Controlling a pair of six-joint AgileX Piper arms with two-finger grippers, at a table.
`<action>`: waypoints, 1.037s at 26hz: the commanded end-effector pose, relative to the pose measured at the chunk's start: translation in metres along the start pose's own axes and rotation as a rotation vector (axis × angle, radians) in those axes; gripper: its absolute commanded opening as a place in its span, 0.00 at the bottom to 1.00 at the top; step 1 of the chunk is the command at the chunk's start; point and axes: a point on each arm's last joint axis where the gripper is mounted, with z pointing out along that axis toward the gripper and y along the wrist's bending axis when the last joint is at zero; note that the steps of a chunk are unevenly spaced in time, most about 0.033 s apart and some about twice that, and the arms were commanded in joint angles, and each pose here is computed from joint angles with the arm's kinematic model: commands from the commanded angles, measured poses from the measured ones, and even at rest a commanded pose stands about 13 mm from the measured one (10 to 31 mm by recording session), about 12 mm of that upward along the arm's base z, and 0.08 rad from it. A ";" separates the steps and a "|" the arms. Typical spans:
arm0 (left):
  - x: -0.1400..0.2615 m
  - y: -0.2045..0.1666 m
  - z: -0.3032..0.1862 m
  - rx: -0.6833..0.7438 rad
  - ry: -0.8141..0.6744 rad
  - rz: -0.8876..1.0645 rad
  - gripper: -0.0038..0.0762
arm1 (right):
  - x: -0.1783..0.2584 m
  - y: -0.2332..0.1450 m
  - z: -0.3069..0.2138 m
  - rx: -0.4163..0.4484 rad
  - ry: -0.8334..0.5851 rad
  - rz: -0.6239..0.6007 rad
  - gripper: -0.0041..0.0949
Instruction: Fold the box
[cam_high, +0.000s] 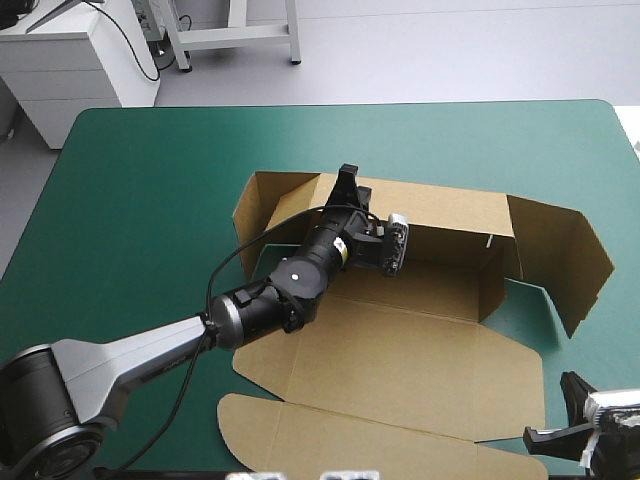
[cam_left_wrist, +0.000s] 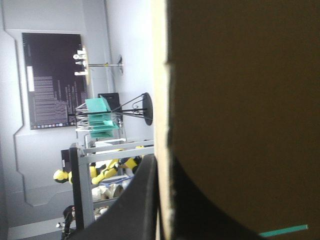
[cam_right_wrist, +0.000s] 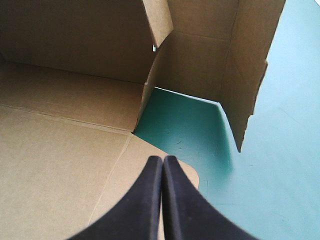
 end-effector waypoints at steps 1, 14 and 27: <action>-0.001 0.009 -0.015 -0.102 -0.011 -0.018 0.04 | -0.029 0.001 0.003 -0.007 -0.058 0.005 0.02; 0.013 -0.004 -0.015 -0.104 0.107 -0.015 0.04 | -0.152 0.003 0.048 -0.021 -0.164 0.094 0.02; 0.013 -0.004 -0.015 -0.103 0.105 -0.015 0.04 | -0.236 -0.005 0.199 0.061 0.145 0.113 0.02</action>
